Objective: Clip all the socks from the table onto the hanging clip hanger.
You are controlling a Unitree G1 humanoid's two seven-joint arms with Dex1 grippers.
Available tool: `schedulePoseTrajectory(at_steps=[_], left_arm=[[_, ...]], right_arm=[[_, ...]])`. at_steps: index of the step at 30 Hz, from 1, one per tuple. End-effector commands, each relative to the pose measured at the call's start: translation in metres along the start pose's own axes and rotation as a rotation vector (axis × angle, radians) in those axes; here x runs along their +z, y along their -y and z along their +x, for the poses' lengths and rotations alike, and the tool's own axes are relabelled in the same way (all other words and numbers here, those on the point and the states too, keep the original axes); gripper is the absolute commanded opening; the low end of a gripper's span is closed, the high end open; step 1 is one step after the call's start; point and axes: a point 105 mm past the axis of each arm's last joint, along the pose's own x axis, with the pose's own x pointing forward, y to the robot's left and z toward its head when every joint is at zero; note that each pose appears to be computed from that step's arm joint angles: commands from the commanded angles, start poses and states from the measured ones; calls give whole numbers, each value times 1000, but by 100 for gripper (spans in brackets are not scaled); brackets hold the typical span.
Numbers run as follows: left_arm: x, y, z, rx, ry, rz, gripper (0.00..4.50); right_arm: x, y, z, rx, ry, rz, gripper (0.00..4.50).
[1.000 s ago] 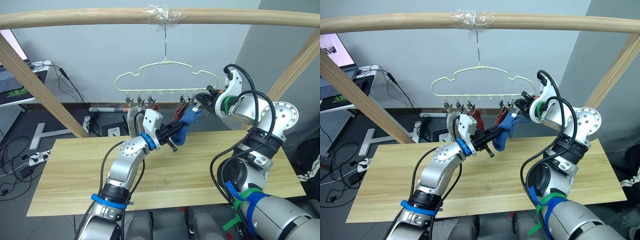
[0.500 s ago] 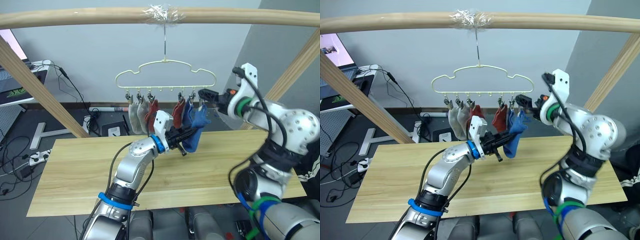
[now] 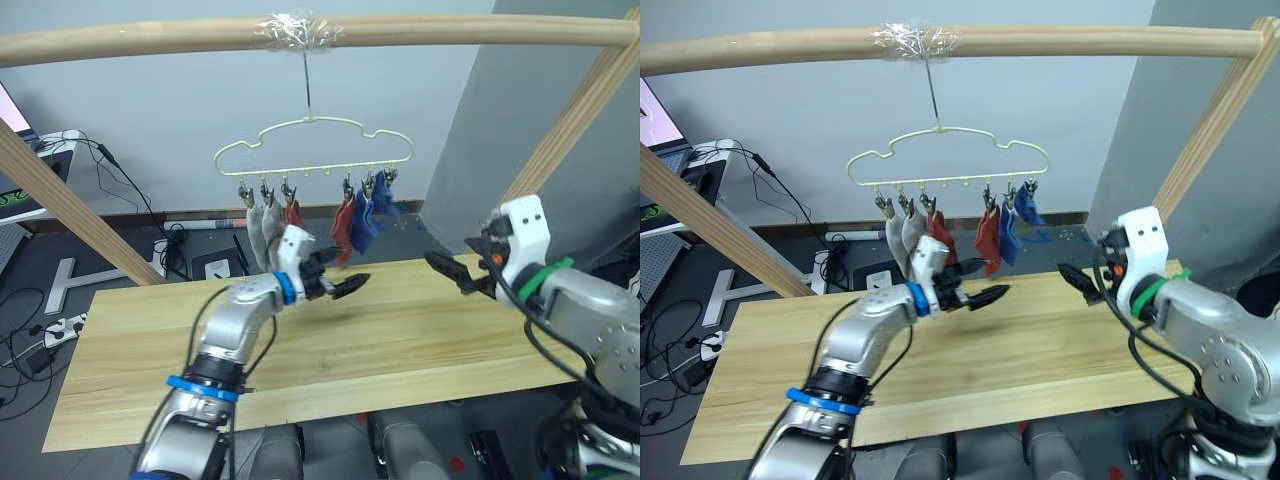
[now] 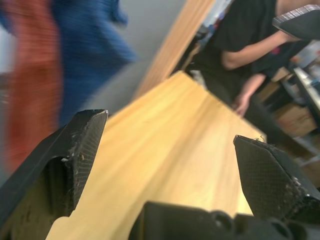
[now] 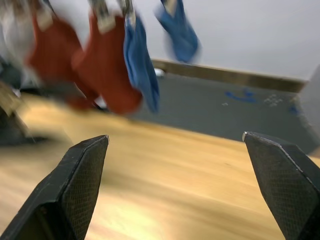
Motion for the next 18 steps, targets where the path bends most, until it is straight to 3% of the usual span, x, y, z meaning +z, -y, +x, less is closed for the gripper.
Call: schedulePoseTrajectory(at_steps=[1, 4, 10, 15, 18], left_arm=[[-7, -30, -34, 111, -68, 118, 446], [-10, -50, -71, 175, -131, 140, 446], [6, -90, -124, 327, -191, 144, 446], [19, -99, -154, 385, -183, 93, 446], [14, -97, -163, 418, -203, 83, 446]], right_arm=[[4, -21, -12, 93, 119, -125, 450], [-9, -28, -20, 139, 115, -177, 450], [-14, -17, -24, 153, 129, -208, 450], [-24, 1, -25, 116, 104, -240, 450], [-22, 7, -24, 109, 120, -230, 450]])
